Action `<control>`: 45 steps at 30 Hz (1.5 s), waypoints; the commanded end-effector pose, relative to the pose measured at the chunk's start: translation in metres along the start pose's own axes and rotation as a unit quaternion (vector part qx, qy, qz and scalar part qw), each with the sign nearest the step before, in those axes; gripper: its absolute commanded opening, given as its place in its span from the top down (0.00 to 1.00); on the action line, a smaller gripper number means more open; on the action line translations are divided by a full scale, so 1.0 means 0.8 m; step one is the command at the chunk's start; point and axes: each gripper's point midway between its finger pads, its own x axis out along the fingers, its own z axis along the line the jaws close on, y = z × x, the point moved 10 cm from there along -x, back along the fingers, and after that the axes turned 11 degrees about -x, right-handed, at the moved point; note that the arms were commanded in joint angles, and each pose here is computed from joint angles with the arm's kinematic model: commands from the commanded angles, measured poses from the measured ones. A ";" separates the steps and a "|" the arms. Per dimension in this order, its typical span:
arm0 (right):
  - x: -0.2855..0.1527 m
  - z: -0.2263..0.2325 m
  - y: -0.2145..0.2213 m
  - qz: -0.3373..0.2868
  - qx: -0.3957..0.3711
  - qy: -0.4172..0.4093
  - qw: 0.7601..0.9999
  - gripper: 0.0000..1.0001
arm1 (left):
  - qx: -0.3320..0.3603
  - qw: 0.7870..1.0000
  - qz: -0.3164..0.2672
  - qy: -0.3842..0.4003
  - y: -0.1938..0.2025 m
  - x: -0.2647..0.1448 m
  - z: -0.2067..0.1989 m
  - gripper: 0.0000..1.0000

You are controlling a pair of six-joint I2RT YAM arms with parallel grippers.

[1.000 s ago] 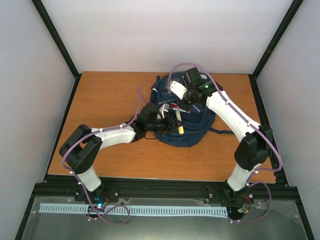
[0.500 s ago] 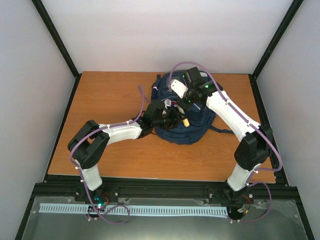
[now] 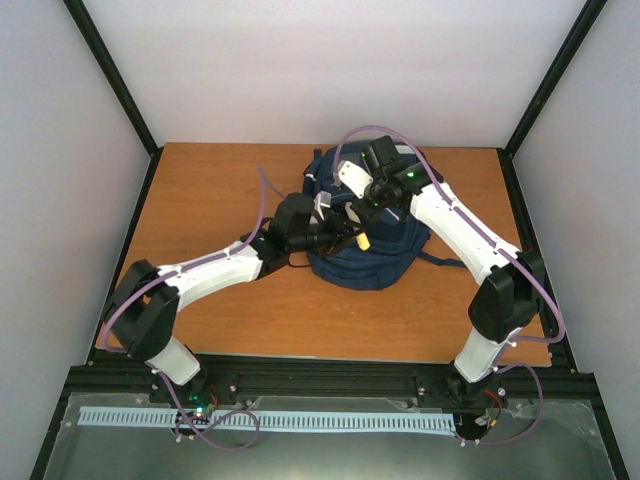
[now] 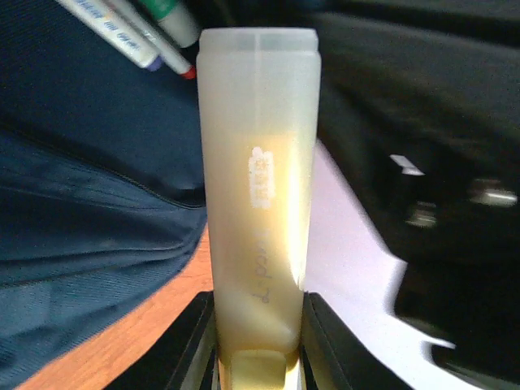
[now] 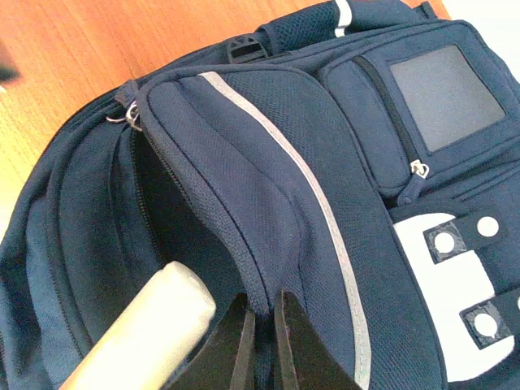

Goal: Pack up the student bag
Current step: Place the stationery in the student bag.

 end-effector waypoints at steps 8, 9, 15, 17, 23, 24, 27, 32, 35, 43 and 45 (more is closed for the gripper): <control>-0.045 0.000 -0.064 -0.094 0.008 -0.009 0.996 0.97 | -0.008 0.999 -0.047 -0.005 -0.006 -0.012 0.001 0.99; -0.046 0.000 -0.064 -0.092 0.007 -0.007 0.996 0.97 | -0.014 0.999 -0.049 -0.007 -0.007 -0.009 0.003 0.99; -0.045 0.005 -0.056 -0.081 0.004 -0.008 0.997 0.97 | -0.040 0.997 -0.070 -0.008 -0.014 -0.003 0.016 0.99; -0.045 0.009 -0.054 -0.085 0.007 -0.016 0.996 0.97 | -0.049 0.995 -0.093 -0.006 -0.019 -0.003 0.018 0.99; -0.041 0.013 -0.053 -0.090 0.012 -0.035 0.995 0.97 | -0.072 0.986 -0.153 0.014 -0.036 0.003 0.020 0.99; -0.041 0.013 -0.053 -0.090 0.012 -0.037 0.995 0.97 | -0.076 0.985 -0.153 0.017 -0.038 0.006 0.021 0.99; -0.040 0.013 -0.055 -0.092 0.014 -0.038 0.995 0.97 | -0.085 0.986 -0.141 0.026 -0.046 0.020 0.022 0.99; -0.039 0.012 -0.056 -0.092 0.015 -0.038 0.995 0.97 | -0.088 0.984 -0.152 0.043 -0.057 0.031 0.022 0.99; -0.037 0.013 -0.053 -0.087 0.014 -0.039 0.995 0.97 | -0.084 0.984 -0.146 0.061 -0.061 0.036 0.016 0.99; -0.033 0.015 -0.050 -0.080 0.014 -0.039 0.996 0.97 | -0.093 0.984 -0.139 0.057 -0.067 0.049 0.014 0.91; -0.032 0.014 -0.048 -0.077 0.014 -0.032 0.996 0.97 | -0.092 0.985 -0.134 0.053 -0.064 0.047 0.015 0.87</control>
